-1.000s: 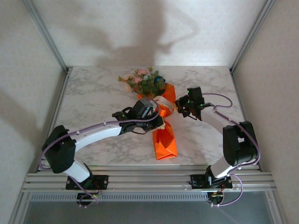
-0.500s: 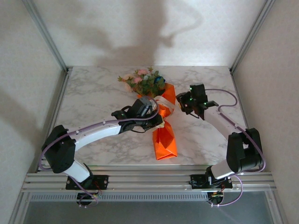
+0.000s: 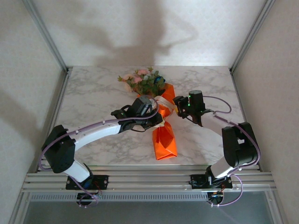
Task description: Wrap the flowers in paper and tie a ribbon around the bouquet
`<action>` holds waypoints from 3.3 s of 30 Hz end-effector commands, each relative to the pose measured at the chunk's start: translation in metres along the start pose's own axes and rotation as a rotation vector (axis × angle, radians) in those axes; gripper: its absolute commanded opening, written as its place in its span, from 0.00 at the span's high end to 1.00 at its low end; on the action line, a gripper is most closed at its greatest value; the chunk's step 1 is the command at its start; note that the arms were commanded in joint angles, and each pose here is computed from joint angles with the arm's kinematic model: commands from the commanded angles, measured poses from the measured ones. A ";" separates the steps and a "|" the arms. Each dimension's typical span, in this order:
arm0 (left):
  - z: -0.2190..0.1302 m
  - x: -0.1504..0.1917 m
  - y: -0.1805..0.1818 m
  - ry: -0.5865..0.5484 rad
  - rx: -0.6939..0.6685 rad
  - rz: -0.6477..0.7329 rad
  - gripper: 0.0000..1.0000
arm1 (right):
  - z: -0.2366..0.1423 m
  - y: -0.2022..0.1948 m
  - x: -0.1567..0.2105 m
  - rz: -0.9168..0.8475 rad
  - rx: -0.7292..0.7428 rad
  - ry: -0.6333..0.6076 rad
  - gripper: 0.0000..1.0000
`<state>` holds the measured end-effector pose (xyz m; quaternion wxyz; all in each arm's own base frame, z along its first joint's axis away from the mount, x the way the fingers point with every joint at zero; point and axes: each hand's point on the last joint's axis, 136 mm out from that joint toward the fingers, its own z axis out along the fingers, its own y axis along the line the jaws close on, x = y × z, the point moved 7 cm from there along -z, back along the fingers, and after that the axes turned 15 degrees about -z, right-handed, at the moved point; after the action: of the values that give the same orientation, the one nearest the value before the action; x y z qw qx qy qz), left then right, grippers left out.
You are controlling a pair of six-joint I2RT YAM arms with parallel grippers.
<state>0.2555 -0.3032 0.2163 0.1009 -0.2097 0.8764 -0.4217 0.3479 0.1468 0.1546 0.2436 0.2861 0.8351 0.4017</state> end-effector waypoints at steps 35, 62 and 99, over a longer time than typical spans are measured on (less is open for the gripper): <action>0.000 -0.017 -0.005 -0.039 0.050 0.053 1.00 | -0.004 0.244 0.119 -0.814 -0.648 0.576 1.00; 0.007 -0.044 -0.001 -0.077 0.030 0.038 1.00 | -0.073 0.149 0.016 -0.629 -0.056 0.079 0.51; -0.007 -0.079 -0.008 -0.120 0.103 -0.040 1.00 | -0.017 0.047 0.037 0.344 0.158 0.019 1.00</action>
<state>0.3268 -0.2694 0.2143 0.1444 -0.2484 0.8508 -0.4399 0.3326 0.1920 0.1868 0.1235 0.4334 0.8081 0.3794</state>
